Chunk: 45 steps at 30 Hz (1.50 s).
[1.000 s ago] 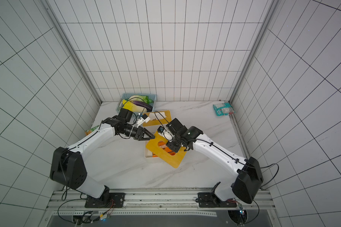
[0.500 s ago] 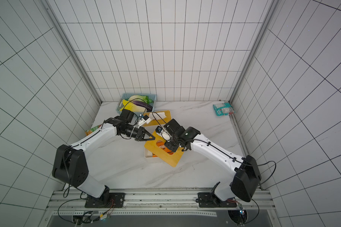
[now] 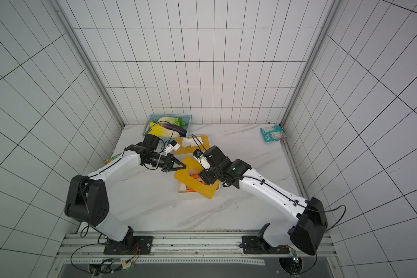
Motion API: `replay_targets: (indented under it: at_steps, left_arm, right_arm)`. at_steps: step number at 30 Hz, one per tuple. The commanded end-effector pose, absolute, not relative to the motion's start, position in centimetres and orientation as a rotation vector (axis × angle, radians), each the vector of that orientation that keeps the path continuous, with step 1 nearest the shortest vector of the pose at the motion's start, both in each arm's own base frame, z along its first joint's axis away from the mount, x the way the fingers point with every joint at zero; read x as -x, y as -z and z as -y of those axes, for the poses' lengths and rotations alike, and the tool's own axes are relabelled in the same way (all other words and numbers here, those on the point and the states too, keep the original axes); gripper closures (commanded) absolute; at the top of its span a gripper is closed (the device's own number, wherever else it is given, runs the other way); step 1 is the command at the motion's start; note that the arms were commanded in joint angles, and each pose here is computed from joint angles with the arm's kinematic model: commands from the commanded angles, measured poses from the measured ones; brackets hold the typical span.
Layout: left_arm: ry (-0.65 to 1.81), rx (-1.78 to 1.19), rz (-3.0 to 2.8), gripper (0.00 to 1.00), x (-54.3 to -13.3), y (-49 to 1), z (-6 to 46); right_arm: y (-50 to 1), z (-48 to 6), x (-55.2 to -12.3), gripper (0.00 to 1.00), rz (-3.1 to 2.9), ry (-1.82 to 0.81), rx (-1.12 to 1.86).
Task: Put the tissue paper into the tissue box
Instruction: Close the box lid on the tissue box.
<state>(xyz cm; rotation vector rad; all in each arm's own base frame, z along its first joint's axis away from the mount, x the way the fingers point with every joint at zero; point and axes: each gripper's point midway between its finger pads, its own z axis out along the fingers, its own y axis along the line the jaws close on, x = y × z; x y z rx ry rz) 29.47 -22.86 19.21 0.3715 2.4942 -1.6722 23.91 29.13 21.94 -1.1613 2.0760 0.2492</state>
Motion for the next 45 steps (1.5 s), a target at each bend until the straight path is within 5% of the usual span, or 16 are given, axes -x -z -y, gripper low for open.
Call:
replay_targets:
  at_steps: [1,6,17,45]
  left_arm:
    - [1.648,-0.281,-2.414,1.0,-31.3,-20.4,21.4]
    - [1.65,-0.151,-2.333,1.0,-32.5,-21.1,19.7]
    - [1.731,0.064,-2.108,1.0,-32.2,-23.7,16.6]
    - [1.839,0.035,-2.069,1.0,-30.3,-25.4,18.3]
  right_arm:
    - [-24.7,-28.7,-24.3,0.12,-2.043,-0.34,0.959]
    - [-25.7,-27.2,-25.1,0.07,-2.13,-0.642,0.672]
    - [-25.2,-25.4,-28.5,0.15,-2.099,-1.447,0.124]
    - [-25.1,-29.6,-28.0,0.53,-2.058,-1.903,0.082]
